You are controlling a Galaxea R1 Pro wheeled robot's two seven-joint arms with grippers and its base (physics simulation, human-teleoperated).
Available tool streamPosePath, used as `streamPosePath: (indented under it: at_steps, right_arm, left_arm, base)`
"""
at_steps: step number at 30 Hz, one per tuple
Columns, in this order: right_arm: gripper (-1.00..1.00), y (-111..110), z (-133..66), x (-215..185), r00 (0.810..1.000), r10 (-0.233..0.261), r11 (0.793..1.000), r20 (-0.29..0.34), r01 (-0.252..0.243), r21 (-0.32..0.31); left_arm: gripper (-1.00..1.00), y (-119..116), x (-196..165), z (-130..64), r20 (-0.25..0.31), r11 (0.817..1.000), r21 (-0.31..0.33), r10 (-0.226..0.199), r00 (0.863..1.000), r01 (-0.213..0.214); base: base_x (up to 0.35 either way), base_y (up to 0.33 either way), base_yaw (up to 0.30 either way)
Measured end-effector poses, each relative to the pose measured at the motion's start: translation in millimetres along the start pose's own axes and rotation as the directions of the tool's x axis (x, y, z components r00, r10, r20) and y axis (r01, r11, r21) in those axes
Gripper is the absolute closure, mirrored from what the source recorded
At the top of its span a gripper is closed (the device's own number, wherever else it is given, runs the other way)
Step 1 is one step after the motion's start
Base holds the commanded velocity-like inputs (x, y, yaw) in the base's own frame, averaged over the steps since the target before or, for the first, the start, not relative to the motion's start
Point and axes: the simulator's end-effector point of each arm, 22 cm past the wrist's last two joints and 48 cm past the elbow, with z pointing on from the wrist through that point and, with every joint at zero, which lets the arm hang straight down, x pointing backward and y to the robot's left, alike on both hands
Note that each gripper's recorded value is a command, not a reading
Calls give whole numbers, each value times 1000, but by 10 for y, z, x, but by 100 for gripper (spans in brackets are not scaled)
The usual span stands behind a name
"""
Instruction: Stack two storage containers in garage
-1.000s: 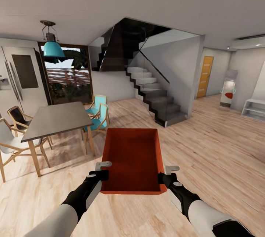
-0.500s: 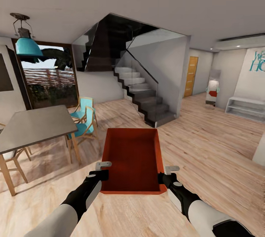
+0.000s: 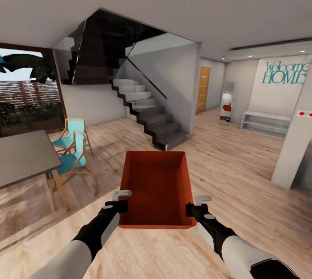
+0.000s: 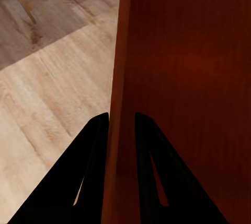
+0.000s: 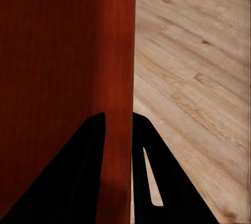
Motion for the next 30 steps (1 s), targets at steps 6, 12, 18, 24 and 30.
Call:
streamPosePath:
  at_steps: [6, 12, 18, 24, 30]
  right_arm:
    - [100, 0, 0, -1, 1000, 0, 1000, 0, 0, 0]
    - [100, -1, 0, -1, 1000, 0, 1000, 0, 0, 0]
    - [100, -3, 0, -1, 1000, 0, 1000, 0, 0, 0]
    - [100, -1, 0, -2, 1000, 0, 1000, 0, 0, 0]
    - [100, -3, 0, -1, 1000, 0, 1000, 0, 0, 0]
  left_arm:
    - [100, 0, 0, 0, 0, 1000, 0, 0, 1000, 0]
    - [100, -1, 1, 0, 0, 1000, 0, 0, 1000, 0]
    - [100, -3, 1, 0, 0, 1000, 0, 0, 1000, 0]
    - [100, -1, 0, 0, 0, 1000, 0, 0, 1000, 0]
    - [100, -3, 1, 0, 0, 1000, 1, 0, 1000, 0]
  base:
    - [322, 0, -287]
    - [322, 0, -287]
    - [322, 0, -287]
    - [322, 0, -287]
    - [322, 0, -287]
